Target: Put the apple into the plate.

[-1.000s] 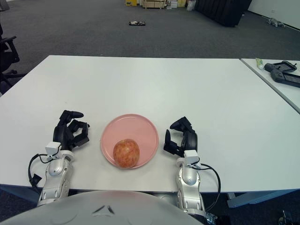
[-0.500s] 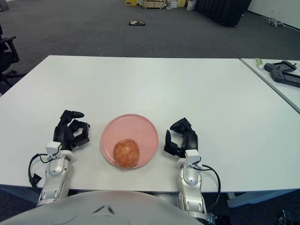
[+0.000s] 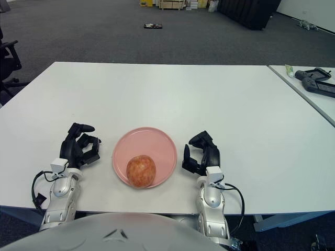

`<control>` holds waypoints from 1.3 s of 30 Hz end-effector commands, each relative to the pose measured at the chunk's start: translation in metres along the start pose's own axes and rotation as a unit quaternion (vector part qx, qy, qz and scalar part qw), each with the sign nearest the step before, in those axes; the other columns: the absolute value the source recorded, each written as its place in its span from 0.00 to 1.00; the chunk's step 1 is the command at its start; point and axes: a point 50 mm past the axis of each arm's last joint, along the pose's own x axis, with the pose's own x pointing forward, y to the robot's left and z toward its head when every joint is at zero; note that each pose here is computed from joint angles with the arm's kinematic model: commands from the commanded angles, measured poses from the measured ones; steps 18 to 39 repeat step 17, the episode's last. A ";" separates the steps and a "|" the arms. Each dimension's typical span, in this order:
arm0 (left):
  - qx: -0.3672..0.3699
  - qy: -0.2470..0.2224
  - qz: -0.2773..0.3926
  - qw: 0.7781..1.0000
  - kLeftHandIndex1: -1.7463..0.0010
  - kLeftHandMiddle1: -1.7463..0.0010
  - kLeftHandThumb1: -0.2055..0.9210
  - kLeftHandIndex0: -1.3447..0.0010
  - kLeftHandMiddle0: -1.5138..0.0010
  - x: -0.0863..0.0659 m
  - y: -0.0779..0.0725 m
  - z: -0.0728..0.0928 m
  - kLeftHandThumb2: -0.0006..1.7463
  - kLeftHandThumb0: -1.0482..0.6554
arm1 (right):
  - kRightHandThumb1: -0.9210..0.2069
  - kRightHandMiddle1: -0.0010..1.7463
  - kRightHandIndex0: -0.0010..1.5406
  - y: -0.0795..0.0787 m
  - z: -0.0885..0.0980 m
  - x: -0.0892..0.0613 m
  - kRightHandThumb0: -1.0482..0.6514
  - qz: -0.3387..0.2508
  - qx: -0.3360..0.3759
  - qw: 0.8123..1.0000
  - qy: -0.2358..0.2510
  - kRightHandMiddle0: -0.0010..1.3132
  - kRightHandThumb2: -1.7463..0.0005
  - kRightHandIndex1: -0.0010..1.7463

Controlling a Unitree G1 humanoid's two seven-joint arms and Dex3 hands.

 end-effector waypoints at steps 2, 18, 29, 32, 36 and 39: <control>0.000 -0.007 -0.007 1.000 0.00 0.10 0.54 0.73 0.60 0.001 0.001 0.003 0.67 0.61 | 0.41 1.00 0.74 0.000 0.005 0.001 0.36 -0.001 0.013 1.000 -0.008 0.39 0.34 1.00; 0.004 -0.003 -0.006 1.000 0.00 0.09 0.53 0.73 0.60 0.001 0.000 0.003 0.68 0.61 | 0.39 1.00 0.73 0.000 0.007 -0.002 0.36 -0.001 0.018 1.000 0.001 0.37 0.36 1.00; 0.004 -0.003 -0.006 1.000 0.00 0.09 0.53 0.73 0.60 0.001 0.000 0.003 0.68 0.61 | 0.39 1.00 0.73 0.000 0.007 -0.002 0.36 -0.001 0.018 1.000 0.001 0.37 0.36 1.00; 0.004 -0.003 -0.006 1.000 0.00 0.09 0.53 0.73 0.60 0.001 0.000 0.003 0.68 0.61 | 0.39 1.00 0.73 0.000 0.007 -0.002 0.36 -0.001 0.018 1.000 0.001 0.37 0.36 1.00; 0.004 -0.003 -0.006 1.000 0.00 0.09 0.53 0.73 0.60 0.001 0.000 0.003 0.68 0.61 | 0.39 1.00 0.73 0.000 0.007 -0.002 0.36 -0.001 0.018 1.000 0.001 0.37 0.36 1.00; 0.004 -0.003 -0.006 1.000 0.00 0.09 0.53 0.73 0.60 0.001 0.000 0.003 0.68 0.61 | 0.39 1.00 0.73 0.000 0.007 -0.002 0.36 -0.001 0.018 1.000 0.001 0.37 0.36 1.00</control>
